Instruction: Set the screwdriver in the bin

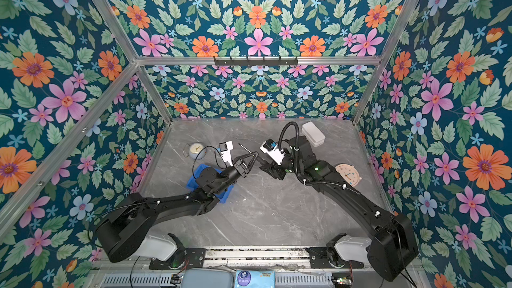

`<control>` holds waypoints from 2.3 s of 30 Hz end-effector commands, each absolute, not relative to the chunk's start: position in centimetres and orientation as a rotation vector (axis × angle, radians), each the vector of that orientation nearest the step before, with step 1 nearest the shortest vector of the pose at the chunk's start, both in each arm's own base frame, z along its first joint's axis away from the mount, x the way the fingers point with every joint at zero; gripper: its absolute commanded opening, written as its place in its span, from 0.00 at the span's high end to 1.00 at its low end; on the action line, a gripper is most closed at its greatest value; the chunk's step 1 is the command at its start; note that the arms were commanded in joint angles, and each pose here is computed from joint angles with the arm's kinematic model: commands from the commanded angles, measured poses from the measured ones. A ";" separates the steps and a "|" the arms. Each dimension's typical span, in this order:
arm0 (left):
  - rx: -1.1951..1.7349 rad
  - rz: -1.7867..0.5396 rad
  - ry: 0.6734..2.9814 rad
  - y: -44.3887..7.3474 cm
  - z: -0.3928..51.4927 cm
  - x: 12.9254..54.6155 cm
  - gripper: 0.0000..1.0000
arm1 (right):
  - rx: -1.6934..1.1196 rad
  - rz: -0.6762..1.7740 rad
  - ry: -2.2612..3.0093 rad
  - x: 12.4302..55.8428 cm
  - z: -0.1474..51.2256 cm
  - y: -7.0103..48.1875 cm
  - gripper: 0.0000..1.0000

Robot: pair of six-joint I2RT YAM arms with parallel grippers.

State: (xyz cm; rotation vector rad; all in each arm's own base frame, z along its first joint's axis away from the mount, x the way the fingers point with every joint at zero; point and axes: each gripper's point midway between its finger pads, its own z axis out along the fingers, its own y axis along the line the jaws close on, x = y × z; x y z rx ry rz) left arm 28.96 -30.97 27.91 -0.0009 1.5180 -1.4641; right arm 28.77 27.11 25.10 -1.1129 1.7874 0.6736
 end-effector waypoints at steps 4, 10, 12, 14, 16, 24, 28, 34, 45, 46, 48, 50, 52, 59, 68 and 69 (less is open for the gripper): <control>-0.162 -1.321 1.615 -27.8 25.9 29.8 1.00 | -1.174 0.685 1.752 27.7 25.7 27.7 0.09; -0.364 -1.114 1.807 -23.8 22.5 30.2 1.00 | -1.264 0.688 1.704 26.5 25.4 29.5 0.05; -0.443 -1.064 1.844 -22.3 21.5 30.1 1.00 | -1.283 0.705 1.691 26.2 25.5 30.2 0.04; -0.518 -0.985 1.897 -20.7 20.1 29.8 1.00 | -1.303 0.727 1.680 25.8 25.5 31.0 0.04; -0.627 -0.866 1.974 -18.6 18.0 29.4 1.00 | -1.324 0.740 1.670 25.5 25.4 31.8 0.04; -0.898 -0.651 2.136 -11.4 12.4 29.1 1.00 | -1.415 0.754 1.612 24.5 24.9 34.3 0.04; -0.972 -0.585 2.202 -10.0 10.6 29.4 1.00 | -1.428 0.763 1.606 24.3 25.0 34.8 0.04; -0.994 -0.498 2.313 -10.3 8.3 29.9 1.00 | -1.422 0.759 1.611 24.2 25.1 34.8 0.04; -1.015 -0.441 2.425 -10.9 5.6 30.0 1.00 | -1.411 0.743 1.625 24.1 24.9 34.3 0.04; -1.014 -0.439 2.427 -10.9 5.5 30.0 1.00 | -1.410 0.743 1.625 24.1 24.9 34.3 0.04; -1.028 -0.425 2.426 -10.8 5.4 29.8 0.95 | -1.407 0.743 1.626 24.1 25.0 34.3 0.04; -1.034 -0.418 2.424 -10.6 5.5 29.8 0.86 | -1.403 0.744 1.623 24.0 25.1 34.2 0.04; -1.029 -0.423 2.420 -10.7 5.8 29.8 0.75 | -1.402 0.749 1.620 23.9 25.1 34.2 0.04; -1.007 -0.439 2.372 -10.4 8.0 30.3 0.46 | -1.399 0.767 1.608 23.6 25.5 34.2 0.04; -0.857 -0.441 2.245 -10.1 14.3 32.5 0.12 | -1.362 0.738 1.586 24.0 26.4 33.8 0.02; -0.818 -0.437 2.217 -10.0 15.2 33.0 0.08 | -1.343 0.743 1.585 24.3 26.6 33.7 0.02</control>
